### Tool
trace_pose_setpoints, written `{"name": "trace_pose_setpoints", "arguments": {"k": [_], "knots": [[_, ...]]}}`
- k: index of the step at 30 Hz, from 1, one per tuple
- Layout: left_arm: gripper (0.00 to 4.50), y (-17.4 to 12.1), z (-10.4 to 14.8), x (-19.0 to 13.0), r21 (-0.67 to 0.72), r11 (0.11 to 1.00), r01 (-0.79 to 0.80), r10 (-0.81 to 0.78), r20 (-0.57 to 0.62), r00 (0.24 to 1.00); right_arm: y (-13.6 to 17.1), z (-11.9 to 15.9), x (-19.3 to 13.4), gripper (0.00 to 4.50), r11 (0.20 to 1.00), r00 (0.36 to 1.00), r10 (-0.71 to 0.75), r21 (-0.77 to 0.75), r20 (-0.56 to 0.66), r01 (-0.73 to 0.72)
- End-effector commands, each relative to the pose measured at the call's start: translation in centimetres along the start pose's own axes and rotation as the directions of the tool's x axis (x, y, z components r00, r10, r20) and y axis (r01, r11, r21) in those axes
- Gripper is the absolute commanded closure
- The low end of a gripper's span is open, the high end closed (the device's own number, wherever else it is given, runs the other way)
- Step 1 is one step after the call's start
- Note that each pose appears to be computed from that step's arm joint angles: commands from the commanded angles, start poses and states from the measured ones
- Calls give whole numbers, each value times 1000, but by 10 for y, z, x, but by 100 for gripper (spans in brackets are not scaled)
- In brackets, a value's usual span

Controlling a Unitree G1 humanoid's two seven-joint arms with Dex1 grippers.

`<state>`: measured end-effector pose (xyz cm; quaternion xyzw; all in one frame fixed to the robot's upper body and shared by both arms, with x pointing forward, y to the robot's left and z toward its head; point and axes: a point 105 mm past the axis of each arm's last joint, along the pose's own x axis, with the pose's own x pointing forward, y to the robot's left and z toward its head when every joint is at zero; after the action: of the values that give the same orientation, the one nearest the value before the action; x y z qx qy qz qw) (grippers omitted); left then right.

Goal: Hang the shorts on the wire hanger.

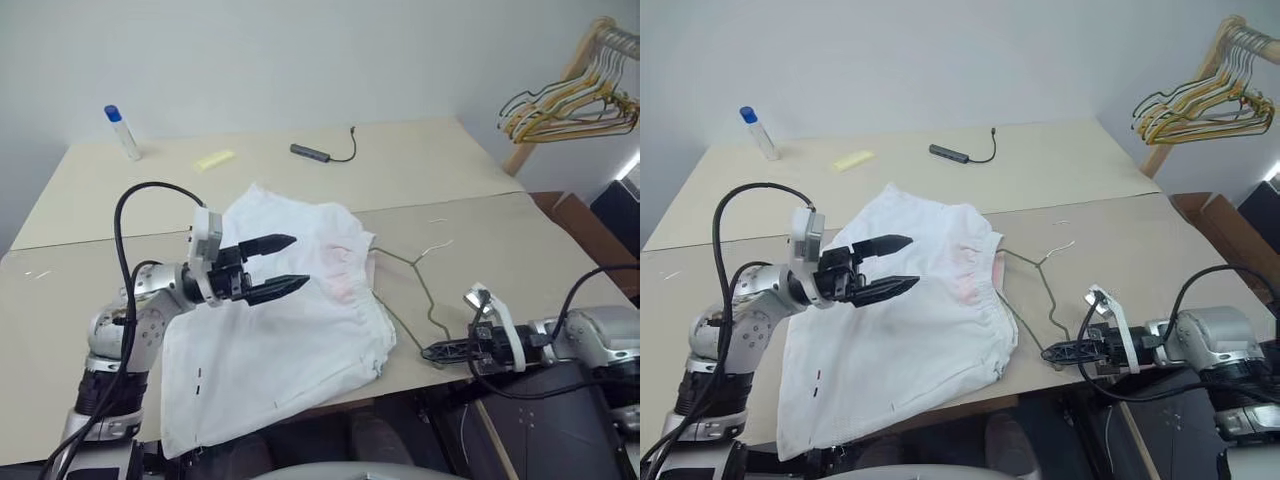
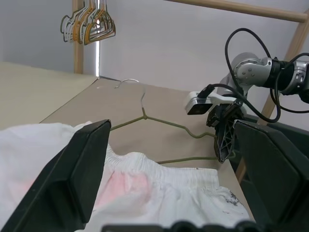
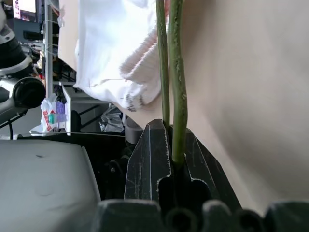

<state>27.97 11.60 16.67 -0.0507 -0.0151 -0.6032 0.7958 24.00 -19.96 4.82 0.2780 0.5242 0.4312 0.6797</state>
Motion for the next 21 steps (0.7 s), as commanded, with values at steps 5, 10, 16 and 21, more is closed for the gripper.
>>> {"name": "trace_pose_setpoints", "arguments": {"k": [5,10,16,21], "knots": [[9,0,10,-1,59,998,-7,5,22,1000,-12,47,-7,450,997,989,-64,-32,131,69],[9,-3,9,-4,57,998,-17,16,23,1000,-2,49,-14,450,992,989,-50,-112,138,65],[9,3,14,-3,101,994,-36,35,14,999,26,56,-11,450,870,975,-182,-442,128,220],[9,27,20,-7,185,979,-81,87,-27,996,49,69,-6,450,673,929,-328,-647,173,358]]}}
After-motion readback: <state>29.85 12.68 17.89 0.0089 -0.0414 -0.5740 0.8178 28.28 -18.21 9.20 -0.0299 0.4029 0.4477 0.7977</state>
